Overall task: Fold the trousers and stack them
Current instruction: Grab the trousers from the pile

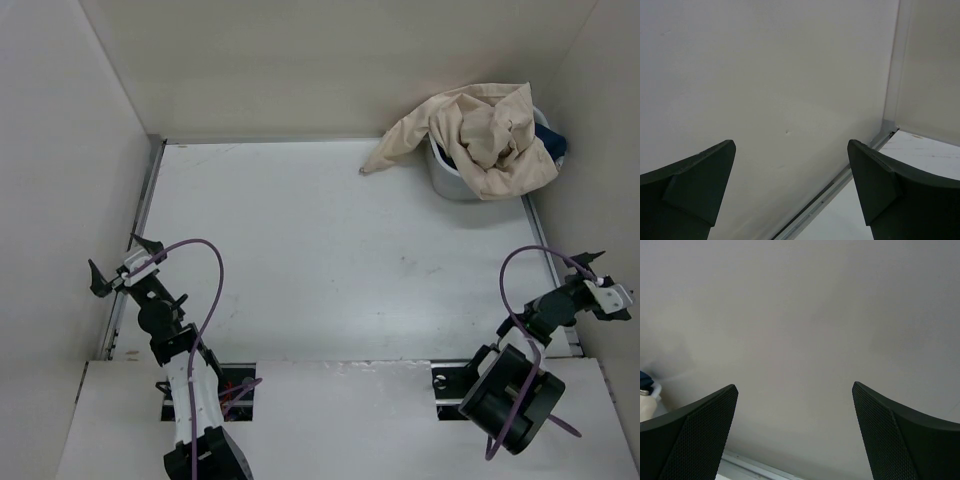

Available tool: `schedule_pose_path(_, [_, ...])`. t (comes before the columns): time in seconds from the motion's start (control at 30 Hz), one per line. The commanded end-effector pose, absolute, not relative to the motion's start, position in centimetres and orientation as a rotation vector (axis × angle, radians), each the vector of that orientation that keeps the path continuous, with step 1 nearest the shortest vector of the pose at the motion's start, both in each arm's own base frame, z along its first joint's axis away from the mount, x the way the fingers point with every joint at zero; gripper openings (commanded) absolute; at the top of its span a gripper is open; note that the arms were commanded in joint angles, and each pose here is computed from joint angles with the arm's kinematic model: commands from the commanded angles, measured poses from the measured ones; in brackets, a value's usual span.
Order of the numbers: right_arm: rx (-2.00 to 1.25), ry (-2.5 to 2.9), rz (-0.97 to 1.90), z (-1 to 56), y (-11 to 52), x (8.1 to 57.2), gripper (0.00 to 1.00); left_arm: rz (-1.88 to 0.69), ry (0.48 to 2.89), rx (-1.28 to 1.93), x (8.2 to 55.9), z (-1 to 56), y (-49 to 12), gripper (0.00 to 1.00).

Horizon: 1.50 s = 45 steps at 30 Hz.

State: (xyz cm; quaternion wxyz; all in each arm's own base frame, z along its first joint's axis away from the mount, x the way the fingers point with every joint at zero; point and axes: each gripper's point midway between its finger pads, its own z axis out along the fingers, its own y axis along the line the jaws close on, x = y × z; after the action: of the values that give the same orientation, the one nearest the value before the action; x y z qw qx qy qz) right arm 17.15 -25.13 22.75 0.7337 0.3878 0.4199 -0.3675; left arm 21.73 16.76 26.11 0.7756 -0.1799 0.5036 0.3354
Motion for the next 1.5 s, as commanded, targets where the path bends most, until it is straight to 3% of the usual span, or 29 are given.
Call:
schedule_pose_path(0.0, [0.810,0.845,-0.747,23.7,-24.0,16.7,1.00,0.725,1.042,-0.381,21.4,27.5,16.5,1.00])
schedule_pose_path(0.3, [0.849,0.793,-0.745,24.1,-24.6,15.8,1.00,0.705,1.057,-0.321,22.1,27.5,15.6,1.00])
schedule_pose_path(0.37, [0.634,0.920,-0.735,26.8,-23.2,19.4,1.00,0.689,1.084,-0.221,23.2,27.7,14.4,1.00])
schedule_pose_path(0.53, [0.049,1.104,-0.506,37.8,-11.6,30.9,1.00,0.570,1.132,0.071,26.5,30.4,9.5,1.00])
schedule_pose_path(0.67, [-0.094,1.333,-0.485,41.4,-7.2,38.5,1.00,0.339,1.417,0.268,30.7,29.2,4.8,1.00])
schedule_pose_path(0.77, [0.062,1.306,-0.351,44.5,-5.5,41.1,1.00,0.197,1.627,0.359,32.5,27.0,2.0,1.00])
schedule_pose_path(0.97, [0.383,1.779,-0.013,35.8,-6.0,51.1,1.00,-0.051,1.914,0.465,32.8,23.2,-3.0,1.00])
schedule_pose_path(1.3, [0.647,1.938,-0.154,28.0,-9.0,55.4,1.00,-0.059,1.919,0.451,32.2,23.7,-3.0,1.00])
schedule_pose_path(1.33, [0.654,1.948,-0.159,27.6,-9.3,55.4,0.95,-0.054,1.910,0.448,32.1,23.9,-2.9,1.00])
schedule_pose_path(1.37, [0.666,1.955,-0.161,27.3,-9.6,55.3,0.57,-0.051,1.899,0.447,32.0,24.2,-2.9,1.00])
schedule_pose_path(1.43, [0.667,1.945,-0.150,28.2,-9.6,55.0,0.01,-0.046,1.876,0.445,31.8,24.7,-3.0,1.00])
schedule_pose_path(1.47, [0.658,1.941,-0.145,28.6,-9.4,54.9,0.00,-0.046,1.874,0.447,31.7,24.7,-3.0,1.00])
